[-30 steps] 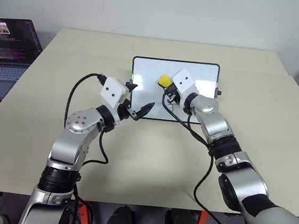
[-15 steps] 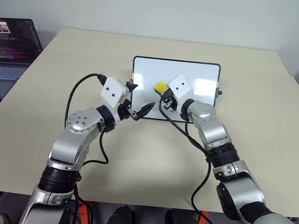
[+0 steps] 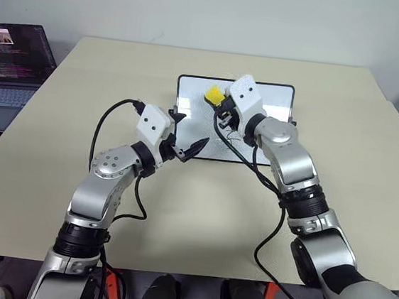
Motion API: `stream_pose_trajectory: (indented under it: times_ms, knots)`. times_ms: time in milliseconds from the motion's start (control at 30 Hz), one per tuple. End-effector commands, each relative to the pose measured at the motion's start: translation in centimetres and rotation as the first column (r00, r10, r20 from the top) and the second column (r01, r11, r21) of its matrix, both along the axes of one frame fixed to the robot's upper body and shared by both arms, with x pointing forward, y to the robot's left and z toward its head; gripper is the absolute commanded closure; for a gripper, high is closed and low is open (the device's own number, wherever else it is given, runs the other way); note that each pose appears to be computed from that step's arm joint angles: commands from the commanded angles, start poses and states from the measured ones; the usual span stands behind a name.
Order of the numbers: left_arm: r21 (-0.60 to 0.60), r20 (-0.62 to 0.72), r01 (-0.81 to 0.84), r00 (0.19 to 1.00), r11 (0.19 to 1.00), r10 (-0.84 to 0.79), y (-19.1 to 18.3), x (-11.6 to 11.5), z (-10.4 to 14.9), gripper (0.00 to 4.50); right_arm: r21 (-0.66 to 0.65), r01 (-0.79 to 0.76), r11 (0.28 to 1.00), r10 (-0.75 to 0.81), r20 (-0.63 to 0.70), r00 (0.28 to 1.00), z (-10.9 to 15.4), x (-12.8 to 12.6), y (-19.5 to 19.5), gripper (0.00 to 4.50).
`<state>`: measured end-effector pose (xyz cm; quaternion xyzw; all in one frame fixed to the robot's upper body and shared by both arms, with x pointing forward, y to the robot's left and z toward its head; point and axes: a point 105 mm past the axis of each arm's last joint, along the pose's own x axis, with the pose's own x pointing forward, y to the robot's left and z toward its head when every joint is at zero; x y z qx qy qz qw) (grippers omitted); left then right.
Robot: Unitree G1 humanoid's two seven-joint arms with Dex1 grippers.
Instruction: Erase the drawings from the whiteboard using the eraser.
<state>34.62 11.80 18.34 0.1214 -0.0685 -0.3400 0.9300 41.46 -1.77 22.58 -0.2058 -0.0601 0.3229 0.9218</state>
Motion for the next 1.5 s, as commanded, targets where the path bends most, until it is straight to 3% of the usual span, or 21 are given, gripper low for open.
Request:
stream_pose_trajectory:
  times_ms: [33, 467, 1067, 1500]
  knots:
    - [-0.005, 0.050, 0.020, 0.999, 1.000, -0.020, -0.5, -0.2, 1.2, 0.00, 0.003, 0.046, 0.999, -0.046, 0.054, 0.997, 1.2, 1.3, -1.5, 3.31]
    - [-0.001, 0.047, 0.012, 0.999, 1.000, -0.011, -0.3, -0.3, 1.3, 0.00, -0.066, 0.144, 0.987, -0.142, 0.035, 0.989, -2.3, 4.4, -4.0, 3.31]
    - [0.005, 0.058, -0.026, 0.998, 1.000, 0.026, 0.7, -0.3, 1.7, 0.00, -0.059, 0.009, 0.998, -0.011, -0.031, 0.999, -4.9, 2.0, 0.5, 3.31]
    - [-0.001, 0.050, -0.026, 0.998, 1.000, 0.027, 0.6, -0.4, 1.4, 0.00, -0.054, -0.012, 0.998, 0.008, -0.069, 0.998, -5.9, 0.8, 1.1, 3.31]
